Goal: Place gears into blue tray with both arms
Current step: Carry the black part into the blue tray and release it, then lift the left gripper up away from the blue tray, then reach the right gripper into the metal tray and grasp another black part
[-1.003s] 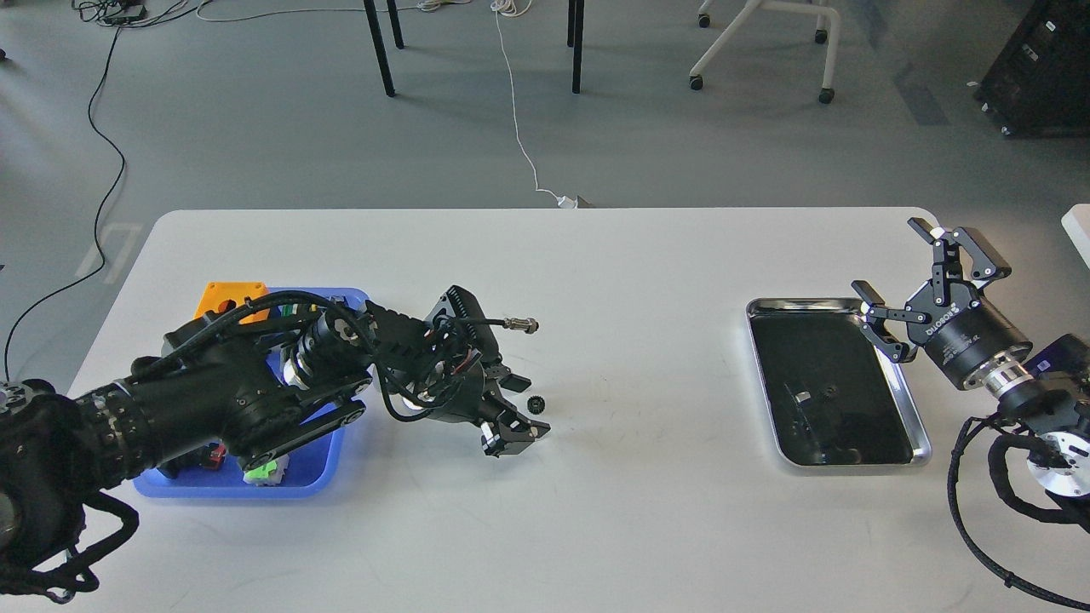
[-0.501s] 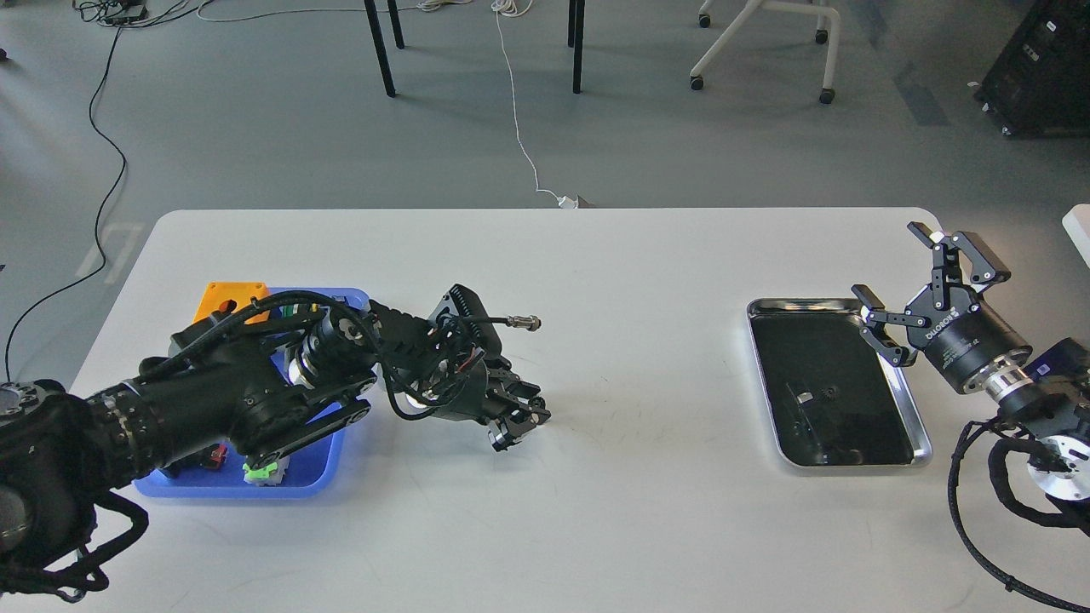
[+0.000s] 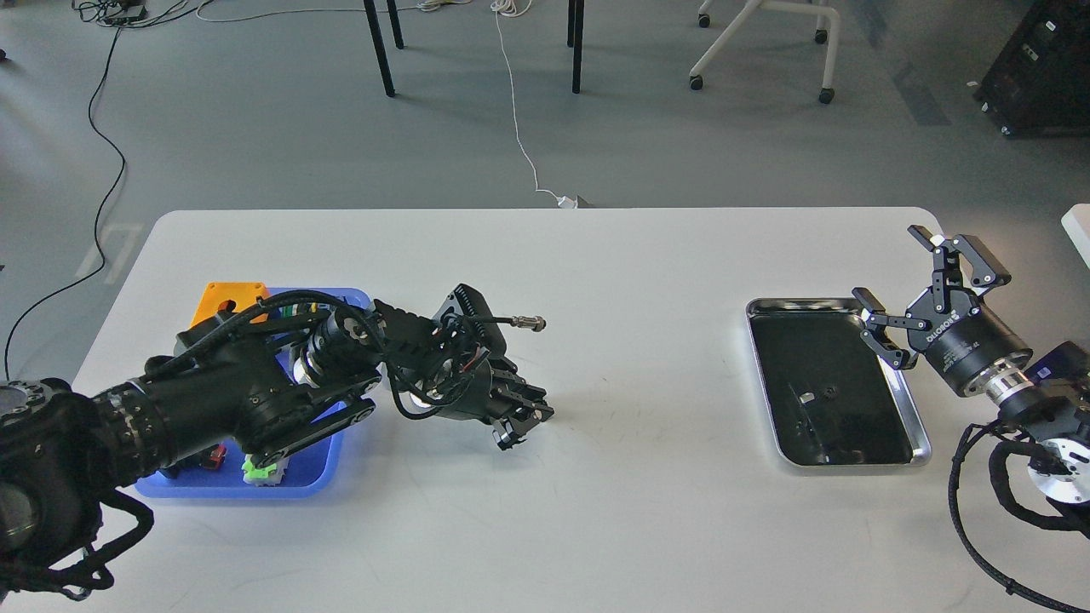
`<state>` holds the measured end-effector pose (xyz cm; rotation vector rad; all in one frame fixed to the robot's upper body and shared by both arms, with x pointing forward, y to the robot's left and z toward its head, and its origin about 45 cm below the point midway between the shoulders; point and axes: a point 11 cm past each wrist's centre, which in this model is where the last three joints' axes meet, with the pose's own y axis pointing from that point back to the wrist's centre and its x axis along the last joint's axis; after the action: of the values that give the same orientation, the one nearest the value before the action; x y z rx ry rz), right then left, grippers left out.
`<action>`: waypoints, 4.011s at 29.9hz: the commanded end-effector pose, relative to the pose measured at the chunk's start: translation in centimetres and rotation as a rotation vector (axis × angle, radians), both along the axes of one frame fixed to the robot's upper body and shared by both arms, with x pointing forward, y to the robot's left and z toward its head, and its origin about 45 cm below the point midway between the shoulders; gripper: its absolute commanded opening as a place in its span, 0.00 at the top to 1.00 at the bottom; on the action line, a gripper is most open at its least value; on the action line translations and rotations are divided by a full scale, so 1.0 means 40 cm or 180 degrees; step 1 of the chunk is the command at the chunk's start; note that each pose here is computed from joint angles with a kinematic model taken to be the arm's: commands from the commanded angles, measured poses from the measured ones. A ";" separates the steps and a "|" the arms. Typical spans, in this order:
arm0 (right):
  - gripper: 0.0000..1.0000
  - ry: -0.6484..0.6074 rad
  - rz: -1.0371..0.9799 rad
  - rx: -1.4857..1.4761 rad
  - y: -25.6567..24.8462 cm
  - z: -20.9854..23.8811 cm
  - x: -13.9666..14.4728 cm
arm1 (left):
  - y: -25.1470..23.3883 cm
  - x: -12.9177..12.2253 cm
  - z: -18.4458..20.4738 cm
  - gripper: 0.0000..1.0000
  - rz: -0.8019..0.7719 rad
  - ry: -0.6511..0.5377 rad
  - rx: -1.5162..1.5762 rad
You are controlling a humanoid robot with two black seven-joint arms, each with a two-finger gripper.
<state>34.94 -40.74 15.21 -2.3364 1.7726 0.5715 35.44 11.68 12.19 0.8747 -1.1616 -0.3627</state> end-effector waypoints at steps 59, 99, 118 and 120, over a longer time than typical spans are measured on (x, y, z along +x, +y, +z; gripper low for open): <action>0.02 0.0007 0.0011 0.0003 0.003 -0.002 -0.001 | 0.655 -0.050 0.089 0.32 0.1101 -0.0255 0.0730; 0.02 -0.0765 0.1939 -0.2521 0.129 0.231 0.106 | 0.468 0.053 0.197 0.02 0.4120 0.1846 -0.5557; 0.02 -0.0624 0.4923 -0.6206 0.079 0.099 0.013 | 0.455 0.054 0.199 0.02 0.4083 0.1890 -0.5588; 0.03 -0.0685 0.4991 -0.6179 0.109 0.079 0.021 | 0.455 0.054 0.200 0.02 0.4077 0.1891 -0.5590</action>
<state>35.56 -37.77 19.47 -3.8196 -0.7325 -2.2282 37.59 30.01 20.16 -0.2378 0.0752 1.2483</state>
